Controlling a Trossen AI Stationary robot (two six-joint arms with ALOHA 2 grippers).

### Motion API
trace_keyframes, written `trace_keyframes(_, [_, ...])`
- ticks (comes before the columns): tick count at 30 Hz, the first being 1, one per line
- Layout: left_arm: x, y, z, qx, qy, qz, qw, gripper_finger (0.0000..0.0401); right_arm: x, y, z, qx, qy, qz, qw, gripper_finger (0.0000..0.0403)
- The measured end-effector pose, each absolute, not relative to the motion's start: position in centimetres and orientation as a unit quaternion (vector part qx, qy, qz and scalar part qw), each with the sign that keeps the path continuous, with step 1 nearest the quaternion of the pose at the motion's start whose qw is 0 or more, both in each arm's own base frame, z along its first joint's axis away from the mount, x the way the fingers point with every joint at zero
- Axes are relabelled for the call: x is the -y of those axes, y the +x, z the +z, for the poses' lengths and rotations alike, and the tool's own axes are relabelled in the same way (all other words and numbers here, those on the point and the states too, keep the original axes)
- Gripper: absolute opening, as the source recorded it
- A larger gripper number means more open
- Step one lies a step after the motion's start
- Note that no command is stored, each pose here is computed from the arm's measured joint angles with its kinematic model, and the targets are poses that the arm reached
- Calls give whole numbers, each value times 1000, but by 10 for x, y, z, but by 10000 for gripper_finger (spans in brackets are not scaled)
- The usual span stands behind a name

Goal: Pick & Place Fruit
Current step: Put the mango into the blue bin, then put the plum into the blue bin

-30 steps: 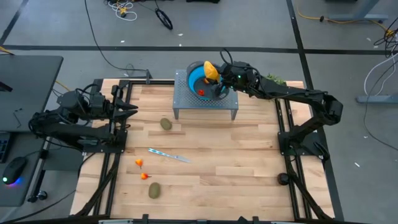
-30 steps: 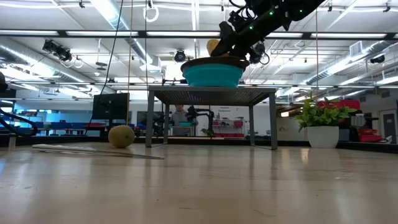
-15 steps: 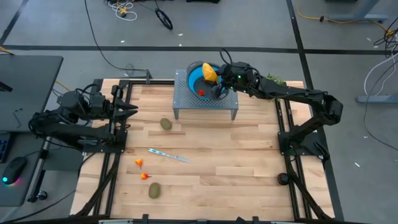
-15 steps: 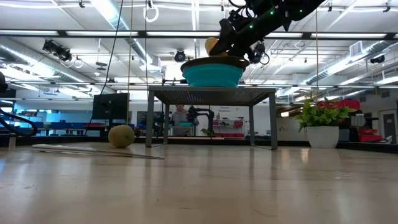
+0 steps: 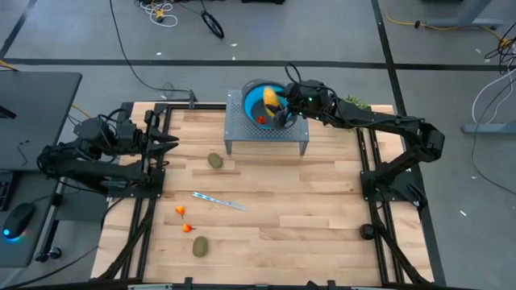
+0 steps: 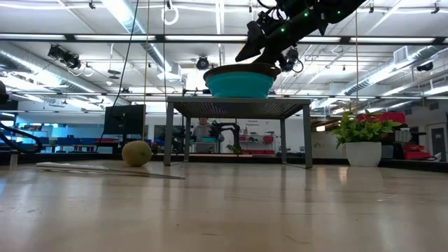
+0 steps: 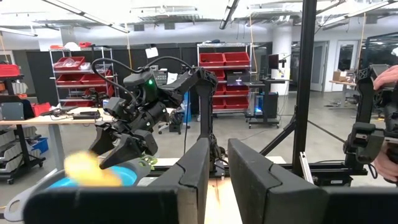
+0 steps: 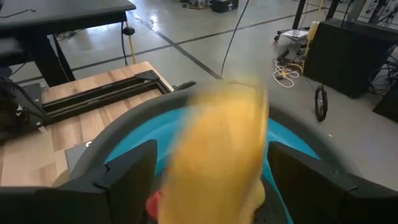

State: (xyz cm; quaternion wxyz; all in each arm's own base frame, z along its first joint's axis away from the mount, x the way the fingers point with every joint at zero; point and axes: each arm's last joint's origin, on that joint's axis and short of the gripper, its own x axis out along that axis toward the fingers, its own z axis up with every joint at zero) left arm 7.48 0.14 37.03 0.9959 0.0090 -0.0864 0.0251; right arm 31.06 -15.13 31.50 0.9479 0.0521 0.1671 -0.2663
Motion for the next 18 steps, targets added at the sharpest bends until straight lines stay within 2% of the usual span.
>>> trace_keyframes(18, [-1,75,370,86,9,25,996,68,148,306,323,-159,47,-251,954,325])
